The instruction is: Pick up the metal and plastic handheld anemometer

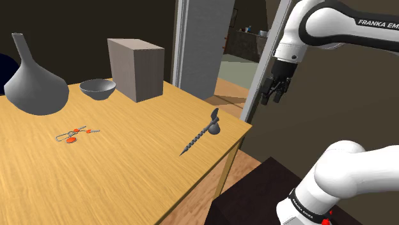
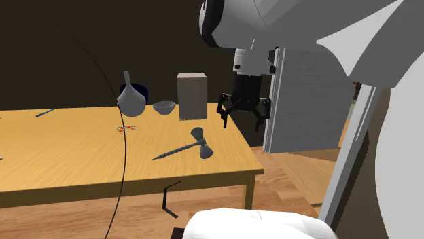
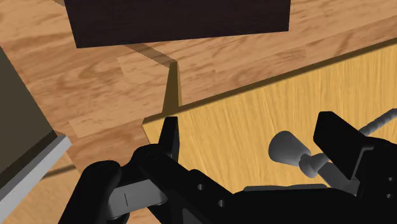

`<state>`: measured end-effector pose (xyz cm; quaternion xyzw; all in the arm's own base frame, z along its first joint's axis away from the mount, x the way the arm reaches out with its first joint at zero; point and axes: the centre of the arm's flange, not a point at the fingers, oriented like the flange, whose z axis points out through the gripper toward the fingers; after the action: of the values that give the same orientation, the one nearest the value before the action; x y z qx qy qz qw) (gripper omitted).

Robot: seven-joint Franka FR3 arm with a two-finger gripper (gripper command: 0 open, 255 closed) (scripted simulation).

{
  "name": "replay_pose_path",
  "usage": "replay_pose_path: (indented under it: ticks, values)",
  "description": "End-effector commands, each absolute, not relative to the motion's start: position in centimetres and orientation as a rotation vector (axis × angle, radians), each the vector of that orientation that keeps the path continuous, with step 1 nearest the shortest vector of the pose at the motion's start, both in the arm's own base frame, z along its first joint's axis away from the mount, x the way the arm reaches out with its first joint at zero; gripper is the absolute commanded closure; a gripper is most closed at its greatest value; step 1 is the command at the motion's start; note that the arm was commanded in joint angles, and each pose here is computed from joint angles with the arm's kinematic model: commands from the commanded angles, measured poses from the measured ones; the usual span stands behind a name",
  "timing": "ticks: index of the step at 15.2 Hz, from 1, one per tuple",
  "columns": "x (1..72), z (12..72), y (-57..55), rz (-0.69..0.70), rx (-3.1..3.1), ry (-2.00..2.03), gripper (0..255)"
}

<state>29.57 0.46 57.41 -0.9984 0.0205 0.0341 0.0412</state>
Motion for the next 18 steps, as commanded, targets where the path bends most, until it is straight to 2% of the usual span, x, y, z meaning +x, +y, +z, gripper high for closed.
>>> replay_pose_path:
  ticks: [1,9,18]
  values:
    - [29.6,57.4,0.5,0.104,-3.057,0.063,0]
    - [27.8,54.2,12.1,-0.069,-3.069,0.753,0]
    - [32.2,49.0,24.1,-0.273,-2.881,1.532,0]
